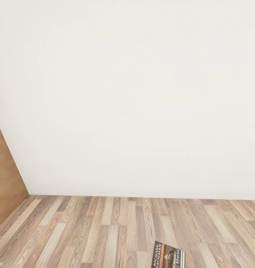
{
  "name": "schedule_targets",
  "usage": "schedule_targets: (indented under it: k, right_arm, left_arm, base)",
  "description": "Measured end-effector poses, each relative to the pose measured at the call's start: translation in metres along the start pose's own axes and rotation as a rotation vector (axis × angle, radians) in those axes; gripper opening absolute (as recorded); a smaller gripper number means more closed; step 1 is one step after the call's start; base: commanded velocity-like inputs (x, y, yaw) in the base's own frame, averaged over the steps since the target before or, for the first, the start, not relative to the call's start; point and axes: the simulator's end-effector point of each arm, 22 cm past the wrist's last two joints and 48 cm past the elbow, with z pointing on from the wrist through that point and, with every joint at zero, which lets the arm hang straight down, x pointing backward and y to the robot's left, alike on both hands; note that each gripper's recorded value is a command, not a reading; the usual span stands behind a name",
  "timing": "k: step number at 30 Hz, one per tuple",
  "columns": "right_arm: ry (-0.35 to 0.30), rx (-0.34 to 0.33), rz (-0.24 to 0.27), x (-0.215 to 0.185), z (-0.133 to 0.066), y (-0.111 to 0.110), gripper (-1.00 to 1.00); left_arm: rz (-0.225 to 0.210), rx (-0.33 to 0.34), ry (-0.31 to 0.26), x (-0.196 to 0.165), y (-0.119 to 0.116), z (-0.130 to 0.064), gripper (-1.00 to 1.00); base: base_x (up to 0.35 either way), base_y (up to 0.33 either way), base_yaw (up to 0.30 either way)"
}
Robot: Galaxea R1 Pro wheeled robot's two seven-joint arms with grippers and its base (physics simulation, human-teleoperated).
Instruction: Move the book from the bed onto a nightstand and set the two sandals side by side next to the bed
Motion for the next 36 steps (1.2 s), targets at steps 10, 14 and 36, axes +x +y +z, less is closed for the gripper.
schedule_targets:
  k: [10,14,36]
  right_arm:
    - [-0.002,0.000,0.001,-0.001,0.000,0.000,-1.00]
    - [-0.006,-0.002,-0.001,-0.002,0.000,0.001,-1.00]
    - [-0.020,-0.009,-0.012,-0.009,-0.001,0.005,-1.00]
  left_arm:
    - [0.000,0.000,0.000,0.000,0.000,0.000,1.00]
    - [0.000,0.000,-0.005,-0.002,0.000,0.000,1.00]
    - [0.003,0.000,-0.023,-0.010,0.000,-0.002,1.00]
  base:
    - [0.192,0.000,0.000]
    - [0.013,0.000,0.000]
    - [0.001,0.000,0.000]
